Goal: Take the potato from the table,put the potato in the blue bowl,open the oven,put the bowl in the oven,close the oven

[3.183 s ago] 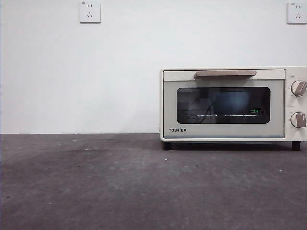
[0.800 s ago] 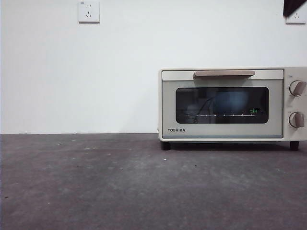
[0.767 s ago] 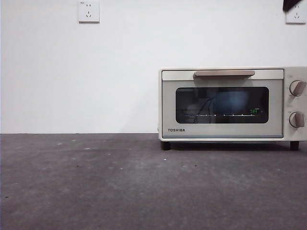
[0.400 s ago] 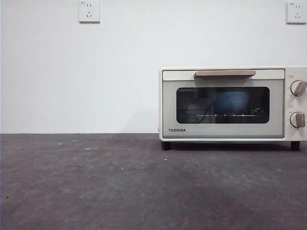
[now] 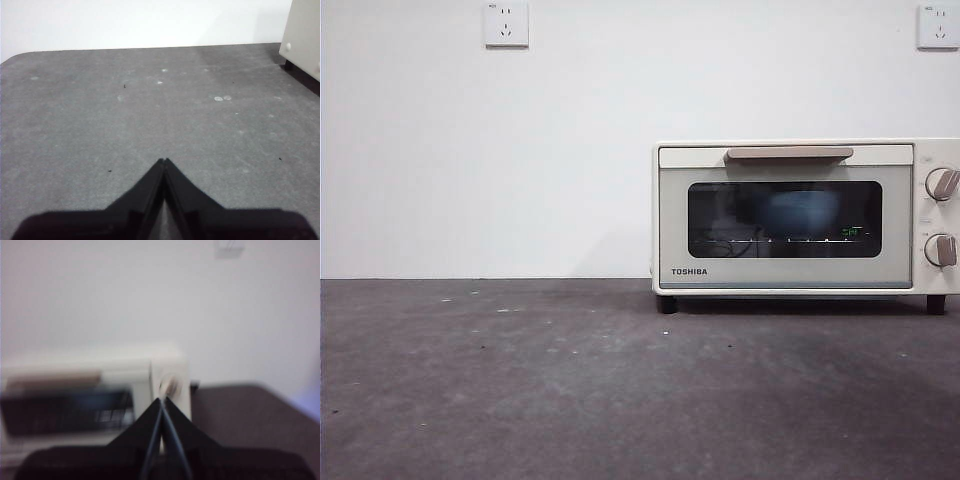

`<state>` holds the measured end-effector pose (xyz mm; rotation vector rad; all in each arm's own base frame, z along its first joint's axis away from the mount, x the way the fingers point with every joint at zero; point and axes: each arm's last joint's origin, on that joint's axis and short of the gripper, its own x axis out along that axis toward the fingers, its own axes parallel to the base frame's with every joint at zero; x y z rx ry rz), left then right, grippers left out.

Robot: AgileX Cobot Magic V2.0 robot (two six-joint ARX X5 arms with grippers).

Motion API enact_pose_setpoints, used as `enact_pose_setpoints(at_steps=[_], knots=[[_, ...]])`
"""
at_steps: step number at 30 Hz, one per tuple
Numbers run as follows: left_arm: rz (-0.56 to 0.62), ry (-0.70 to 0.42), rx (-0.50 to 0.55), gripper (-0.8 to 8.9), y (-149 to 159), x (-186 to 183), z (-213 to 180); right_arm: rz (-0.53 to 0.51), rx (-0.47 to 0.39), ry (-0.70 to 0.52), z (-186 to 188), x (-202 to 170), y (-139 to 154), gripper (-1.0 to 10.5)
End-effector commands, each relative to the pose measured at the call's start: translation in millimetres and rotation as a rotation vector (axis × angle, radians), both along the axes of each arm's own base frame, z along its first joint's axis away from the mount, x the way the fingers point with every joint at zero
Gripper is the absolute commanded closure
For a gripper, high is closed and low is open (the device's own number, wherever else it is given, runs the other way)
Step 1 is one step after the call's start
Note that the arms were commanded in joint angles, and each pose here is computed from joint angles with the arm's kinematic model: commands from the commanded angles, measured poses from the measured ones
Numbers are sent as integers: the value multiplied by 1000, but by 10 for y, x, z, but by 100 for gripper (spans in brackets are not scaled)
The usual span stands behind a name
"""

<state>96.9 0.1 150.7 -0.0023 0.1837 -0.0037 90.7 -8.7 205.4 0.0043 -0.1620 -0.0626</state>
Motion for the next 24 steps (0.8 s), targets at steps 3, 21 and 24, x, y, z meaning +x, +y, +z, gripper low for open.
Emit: enact_pose_setpoints(at_steps=[3, 21, 24], knots=[[-1, 7, -7, 818, -2, 6, -31, 2, -41, 69, -176, 25, -12, 947], [-1, 19, -7, 818, -2, 12, -40, 49, -35, 337, -551, 51, 39, 947], [-1, 20, -7, 818, -2, 12, -41, 45, -34, 337, -551, 51, 38, 946]])
